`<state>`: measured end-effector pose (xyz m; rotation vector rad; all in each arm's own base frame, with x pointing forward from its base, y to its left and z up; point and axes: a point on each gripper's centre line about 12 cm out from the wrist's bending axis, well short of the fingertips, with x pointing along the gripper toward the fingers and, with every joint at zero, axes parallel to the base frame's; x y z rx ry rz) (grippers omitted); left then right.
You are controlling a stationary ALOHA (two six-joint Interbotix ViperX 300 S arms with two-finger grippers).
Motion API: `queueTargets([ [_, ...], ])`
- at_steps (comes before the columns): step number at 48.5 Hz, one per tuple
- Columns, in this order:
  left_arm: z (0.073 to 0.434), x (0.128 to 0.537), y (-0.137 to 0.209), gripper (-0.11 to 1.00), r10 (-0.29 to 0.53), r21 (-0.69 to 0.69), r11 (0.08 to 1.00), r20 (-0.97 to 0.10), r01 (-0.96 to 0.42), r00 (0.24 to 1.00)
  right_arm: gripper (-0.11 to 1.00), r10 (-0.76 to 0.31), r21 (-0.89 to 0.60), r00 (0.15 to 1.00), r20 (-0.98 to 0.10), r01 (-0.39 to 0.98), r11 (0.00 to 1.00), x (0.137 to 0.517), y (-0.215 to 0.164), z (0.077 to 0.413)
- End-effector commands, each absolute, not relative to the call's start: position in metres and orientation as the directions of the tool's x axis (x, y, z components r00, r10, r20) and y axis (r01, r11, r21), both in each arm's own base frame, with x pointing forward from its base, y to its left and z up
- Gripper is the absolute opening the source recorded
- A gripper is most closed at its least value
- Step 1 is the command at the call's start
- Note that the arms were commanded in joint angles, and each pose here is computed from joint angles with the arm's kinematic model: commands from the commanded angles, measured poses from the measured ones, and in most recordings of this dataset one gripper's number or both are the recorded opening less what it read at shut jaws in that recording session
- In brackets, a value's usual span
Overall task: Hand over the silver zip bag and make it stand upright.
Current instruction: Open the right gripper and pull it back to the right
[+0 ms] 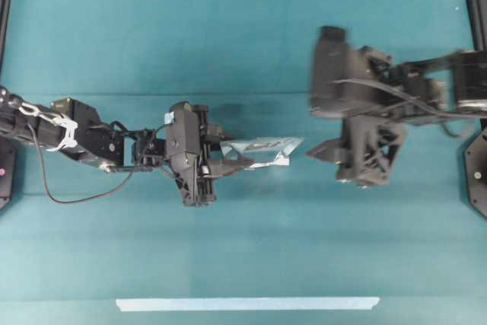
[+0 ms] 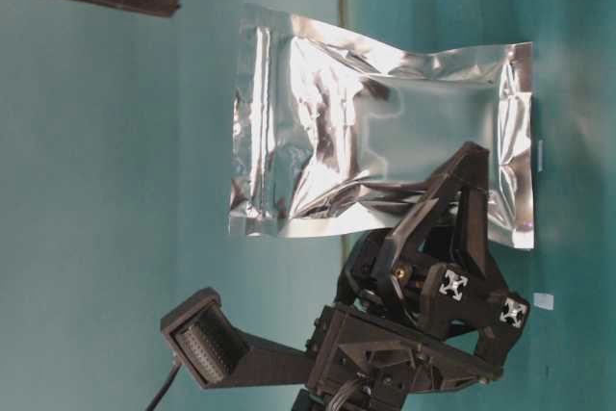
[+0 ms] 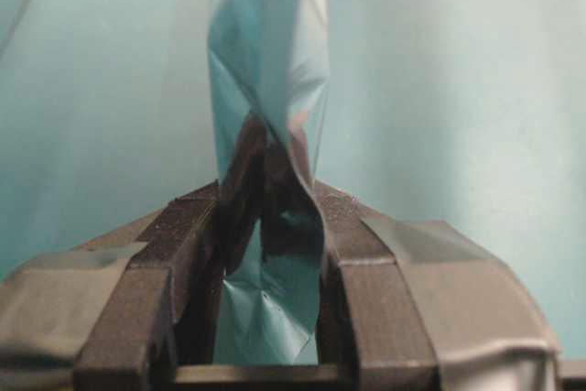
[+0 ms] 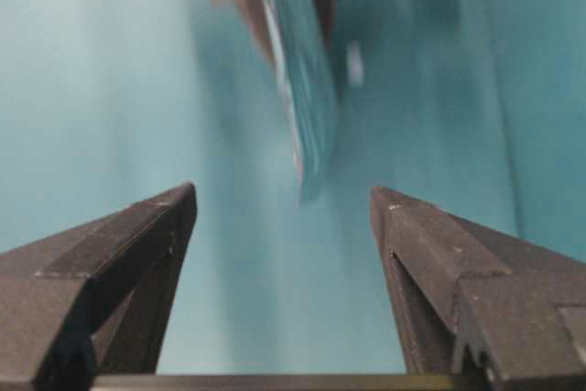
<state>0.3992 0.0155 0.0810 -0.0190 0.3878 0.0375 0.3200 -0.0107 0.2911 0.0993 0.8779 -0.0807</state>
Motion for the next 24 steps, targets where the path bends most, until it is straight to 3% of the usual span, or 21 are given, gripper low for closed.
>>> queueTargets([
  [1,0.085,0.401,0.014,0.27,0.028,-0.009,0.999,-0.371,-0.034,0.928,0.80,-0.034,0.072,0.727,-0.686,0.114,0.991,0.309,-0.012,0.306],
  [11,0.085,0.401,0.014,0.27,0.029,-0.009,0.999,-0.370,-0.035,0.929,0.80,-0.041,0.083,0.799,-0.599,0.113,0.990,0.291,-0.013,0.307],
  [24,0.085,0.400,0.014,0.27,0.029,-0.009,0.999,-0.371,-0.035,0.928,0.79,-0.038,0.083,0.786,-0.618,0.113,0.990,0.291,-0.012,0.293],
])
